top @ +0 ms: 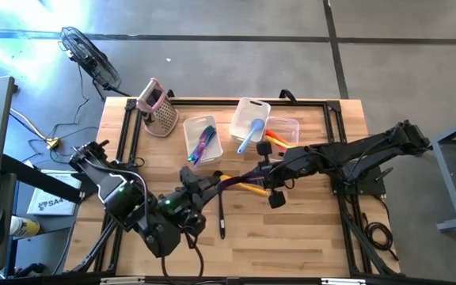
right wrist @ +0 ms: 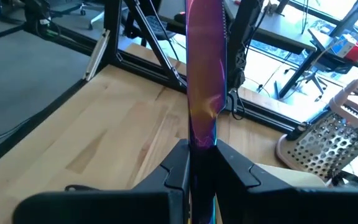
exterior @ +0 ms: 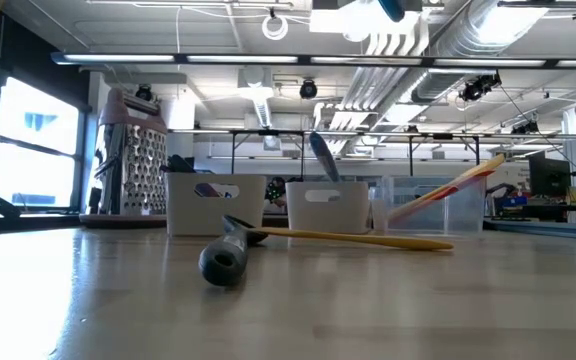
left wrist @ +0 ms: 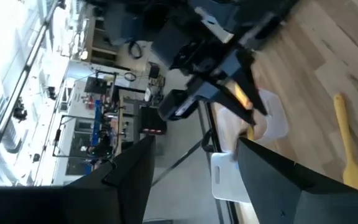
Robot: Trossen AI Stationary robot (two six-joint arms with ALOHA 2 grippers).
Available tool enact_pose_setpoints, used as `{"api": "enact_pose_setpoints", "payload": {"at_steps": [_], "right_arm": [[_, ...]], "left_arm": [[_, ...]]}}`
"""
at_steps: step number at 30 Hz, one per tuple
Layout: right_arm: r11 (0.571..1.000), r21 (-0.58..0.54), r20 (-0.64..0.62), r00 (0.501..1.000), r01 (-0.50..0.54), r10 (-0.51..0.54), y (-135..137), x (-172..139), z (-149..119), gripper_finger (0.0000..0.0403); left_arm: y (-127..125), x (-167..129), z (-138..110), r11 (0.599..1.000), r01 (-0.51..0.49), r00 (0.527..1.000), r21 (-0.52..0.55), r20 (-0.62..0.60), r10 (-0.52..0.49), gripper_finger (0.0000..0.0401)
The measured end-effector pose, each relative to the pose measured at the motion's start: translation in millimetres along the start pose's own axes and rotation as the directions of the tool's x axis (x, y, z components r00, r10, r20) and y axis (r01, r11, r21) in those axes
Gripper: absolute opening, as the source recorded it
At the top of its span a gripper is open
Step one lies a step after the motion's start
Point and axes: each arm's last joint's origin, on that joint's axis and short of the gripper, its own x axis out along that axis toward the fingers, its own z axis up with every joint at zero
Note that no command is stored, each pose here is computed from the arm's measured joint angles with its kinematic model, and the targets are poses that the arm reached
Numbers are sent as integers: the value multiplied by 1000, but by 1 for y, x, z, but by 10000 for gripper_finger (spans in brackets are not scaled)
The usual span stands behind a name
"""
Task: Pick & Place Kitchen Items
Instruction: Put the violet table knife into the left white bin
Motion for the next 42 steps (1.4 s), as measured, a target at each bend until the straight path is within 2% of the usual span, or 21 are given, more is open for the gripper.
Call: {"api": "enact_pose_setpoints", "payload": {"at_steps": [5, 11, 15, 20, 24, 37, 42], "right_arm": [[1000, -1, -14, 1000, -2, 2, 0, 0, -1, 36], [1000, -5, -49, 999, -7, 7, 1, 0, -5, 36], [1000, 0, -38, 999, 0, 0, -2, 0, -4, 36], [1000, 13, -33, 999, -6, 6, -7, 0, -5, 36], [999, 39, 9, 999, -31, 31, -8, 0, -2, 36], [998, 45, 15, 999, -41, 41, -7, 0, -1, 36], [997, 64, 14, 999, -39, 38, -8, 0, -1, 36]], "left_arm": [[-1, 0, 0, 1000, 23, 1000, 2, 13, -23, 219], [-6, -2, -3, 994, 91, 996, -61, 22, -90, 219], [-6, 2, -5, 989, 115, 993, -94, 12, -115, 219], [-6, 5, -8, 988, 130, 991, -84, 2, -131, 219], [-5, 12, -11, 977, 188, 982, -97, 1, -189, 219], [4, 34, -19, 977, 193, 980, -95, -38, -197, 219], [0, 38, -17, 976, 198, 978, -88, -44, -202, 217]]}}
